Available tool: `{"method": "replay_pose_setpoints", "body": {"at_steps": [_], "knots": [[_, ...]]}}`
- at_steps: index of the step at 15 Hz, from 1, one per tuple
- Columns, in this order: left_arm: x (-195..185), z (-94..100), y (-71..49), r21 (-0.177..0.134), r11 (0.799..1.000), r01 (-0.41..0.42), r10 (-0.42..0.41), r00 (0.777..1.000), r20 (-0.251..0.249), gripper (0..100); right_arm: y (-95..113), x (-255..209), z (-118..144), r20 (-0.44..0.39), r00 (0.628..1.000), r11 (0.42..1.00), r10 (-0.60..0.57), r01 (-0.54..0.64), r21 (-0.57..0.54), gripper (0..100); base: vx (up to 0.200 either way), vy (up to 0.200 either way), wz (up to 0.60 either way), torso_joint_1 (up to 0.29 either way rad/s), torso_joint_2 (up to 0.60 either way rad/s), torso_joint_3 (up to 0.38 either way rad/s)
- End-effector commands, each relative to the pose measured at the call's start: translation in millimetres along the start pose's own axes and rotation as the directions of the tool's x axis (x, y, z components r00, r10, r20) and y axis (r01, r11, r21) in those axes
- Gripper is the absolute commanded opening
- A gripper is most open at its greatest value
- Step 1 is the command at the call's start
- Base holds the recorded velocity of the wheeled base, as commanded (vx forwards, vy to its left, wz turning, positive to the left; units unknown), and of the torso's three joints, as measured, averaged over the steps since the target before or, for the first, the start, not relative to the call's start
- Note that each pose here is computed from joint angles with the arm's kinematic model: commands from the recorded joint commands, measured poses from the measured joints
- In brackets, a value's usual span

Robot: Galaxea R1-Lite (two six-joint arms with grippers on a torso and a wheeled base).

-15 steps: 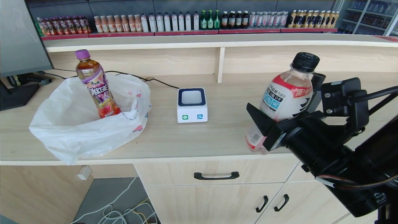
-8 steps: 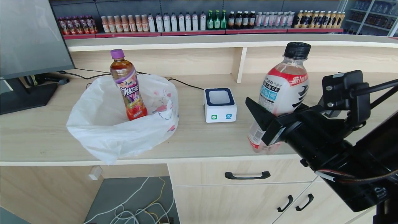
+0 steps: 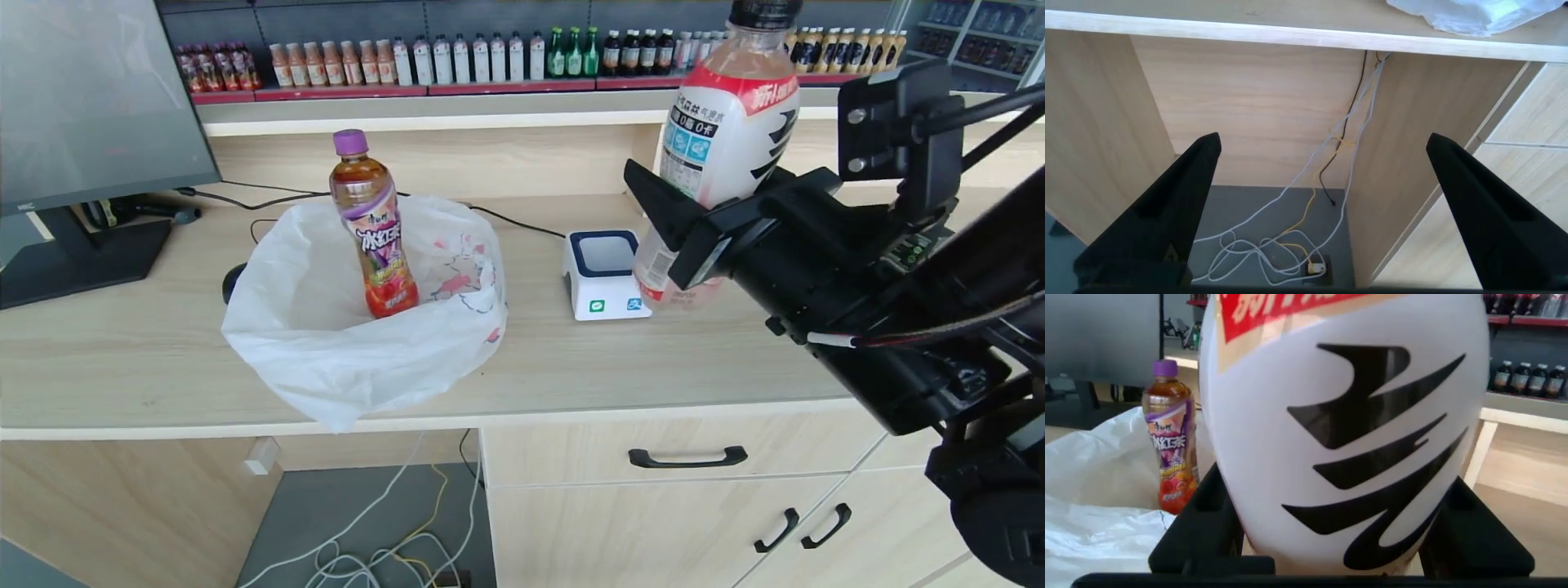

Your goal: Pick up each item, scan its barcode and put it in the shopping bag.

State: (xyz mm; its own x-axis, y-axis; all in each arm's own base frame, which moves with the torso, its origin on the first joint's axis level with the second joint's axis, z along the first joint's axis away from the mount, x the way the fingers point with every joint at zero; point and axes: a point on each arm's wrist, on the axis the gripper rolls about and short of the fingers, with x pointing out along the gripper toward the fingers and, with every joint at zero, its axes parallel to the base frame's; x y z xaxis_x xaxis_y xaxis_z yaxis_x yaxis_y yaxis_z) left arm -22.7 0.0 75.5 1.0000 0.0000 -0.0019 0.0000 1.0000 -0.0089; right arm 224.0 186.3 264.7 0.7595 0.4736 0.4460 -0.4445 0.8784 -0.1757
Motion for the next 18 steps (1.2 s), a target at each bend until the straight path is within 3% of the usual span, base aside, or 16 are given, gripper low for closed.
{"method": "replay_pose_setpoints", "body": {"at_steps": [1, 5, 10, 15, 18], "knots": [[0.0, 0.0, 0.0, 0.0, 1.0, 0.002, -0.002, 1.0, 0.0, 100, -0.1, 31.5, 7.7, 0.034, 0.998, 0.997, 0.053, -0.052, -0.053, 0, 0.0, 0.0, 0.0, 0.0, 0.0, 0.0], [0.0, 0.0, 0.0, 0.0, 1.0, 0.002, -0.002, 1.0, 0.0, 100, 2.1, 57.5, -14.3, 0.011, 0.988, 0.978, 0.152, -0.148, -0.148, 0, 0.0, 0.0, 0.0, 0.0, 0.0, 0.0], [0.0, 0.0, 0.0, 0.0, 1.0, 0.002, -0.002, 1.0, 0.0, 100, -11.3, 79.8, -25.1, 0.063, 0.969, 0.936, 0.238, -0.212, -0.28, 0, 0.0, 0.0, 0.0, 0.0, 0.0, 0.0], [0.0, 0.0, 0.0, 0.0, 1.0, 0.002, -0.002, 1.0, 0.0, 100, -48.1, 81.8, -41.5, 0.06, 0.924, 0.85, 0.378, -0.321, -0.417, 0, 0.0, 0.0, 0.0, 0.0, 0.0, 0.0], [0.0, 0.0, 0.0, 0.0, 1.0, 0.002, -0.002, 1.0, 0.0, 100, -72.4, 91.2, -53.2, 0.073, 0.876, 0.778, 0.477, -0.382, -0.499, 0, 0.0, 0.0, 0.0, 0.0, 0.0, 0.0]]}}
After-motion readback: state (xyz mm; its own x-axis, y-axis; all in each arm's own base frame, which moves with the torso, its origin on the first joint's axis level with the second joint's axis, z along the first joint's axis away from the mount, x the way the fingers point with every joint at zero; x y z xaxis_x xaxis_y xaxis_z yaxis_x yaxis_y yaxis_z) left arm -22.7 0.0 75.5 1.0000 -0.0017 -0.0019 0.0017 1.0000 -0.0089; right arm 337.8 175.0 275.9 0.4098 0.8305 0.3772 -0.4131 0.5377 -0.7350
